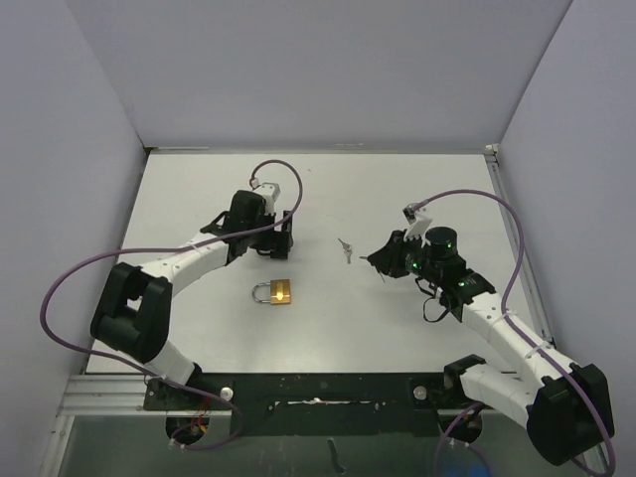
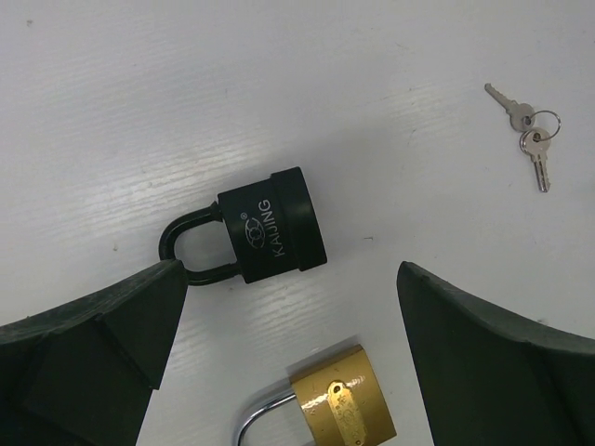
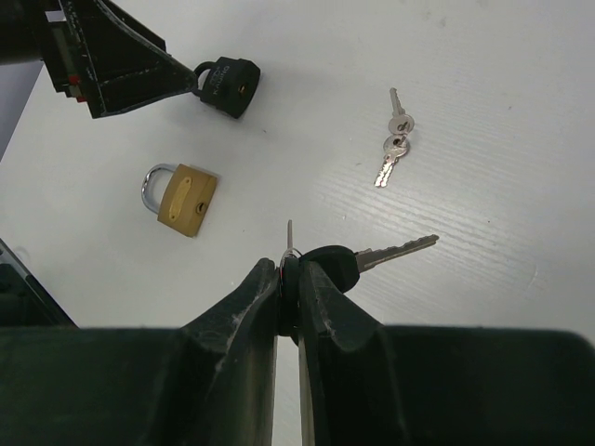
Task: Unlock with the key
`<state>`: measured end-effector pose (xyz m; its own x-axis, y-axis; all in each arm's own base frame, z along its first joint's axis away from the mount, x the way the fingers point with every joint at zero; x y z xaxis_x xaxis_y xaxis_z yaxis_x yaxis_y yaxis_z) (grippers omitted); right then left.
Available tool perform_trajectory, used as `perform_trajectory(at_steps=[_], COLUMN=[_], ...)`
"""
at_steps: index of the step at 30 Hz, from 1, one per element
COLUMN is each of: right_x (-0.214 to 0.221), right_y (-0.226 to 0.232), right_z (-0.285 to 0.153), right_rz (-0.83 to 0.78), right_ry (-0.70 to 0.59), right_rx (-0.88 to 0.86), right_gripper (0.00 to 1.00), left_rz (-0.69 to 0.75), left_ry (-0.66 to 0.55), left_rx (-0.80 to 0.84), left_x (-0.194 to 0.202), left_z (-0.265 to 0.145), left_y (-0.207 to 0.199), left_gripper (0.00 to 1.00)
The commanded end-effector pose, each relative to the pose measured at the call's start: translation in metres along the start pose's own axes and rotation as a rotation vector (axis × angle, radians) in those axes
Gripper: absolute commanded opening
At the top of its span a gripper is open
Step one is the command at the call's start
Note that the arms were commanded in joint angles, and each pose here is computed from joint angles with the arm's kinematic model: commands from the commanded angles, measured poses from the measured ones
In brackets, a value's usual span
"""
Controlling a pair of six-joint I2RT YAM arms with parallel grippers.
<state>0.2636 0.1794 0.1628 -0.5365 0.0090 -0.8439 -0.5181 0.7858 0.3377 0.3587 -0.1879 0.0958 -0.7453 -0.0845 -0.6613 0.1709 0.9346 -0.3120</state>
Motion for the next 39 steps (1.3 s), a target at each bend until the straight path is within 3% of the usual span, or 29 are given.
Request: perform_trajectory(at_steps=[1, 11, 18, 39], right_x=[-0.018, -0.016, -0.016, -0.013], right_y=[0.007, 0.007, 0.008, 0.008], right_z=[0.0, 0.002, 0.001, -0.001], right_rz=[-0.032, -0.039, -0.039, -0.031], right_ry=[-0.064, -0.058, -0.062, -0.06], right_rx=[-0.031, -0.038, -0.043, -0.037], right_gripper=[0.0, 0.0, 0.0, 0.0], left_rz=[0.055, 0.244, 0.206, 0.17], left_ry=[-0.009, 0.021, 0.104, 0.129], left_rx=[0.032, 0.1, 0.043, 0.059], left_x=[-0.017, -0.02, -0.005, 0.028], left_z=[0.004, -0.002, 0.009, 0.039], left_y=[-0.009, -0.015, -0.002, 0.007], left_gripper=[0.98, 0.97, 0.98, 0.98])
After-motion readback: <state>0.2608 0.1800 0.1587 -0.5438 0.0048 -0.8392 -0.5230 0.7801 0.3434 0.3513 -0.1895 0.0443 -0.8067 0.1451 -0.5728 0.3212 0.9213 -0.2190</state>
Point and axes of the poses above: each gripper's point midway between its finger pads, its own z axis out along the fingers, its own y axis along the line the jaws close on, x = y × z, the point moved 1 cm from there along -z, back along the fingers, and after that the axes turned 9 degrees about -z, right-handed, at the moved point
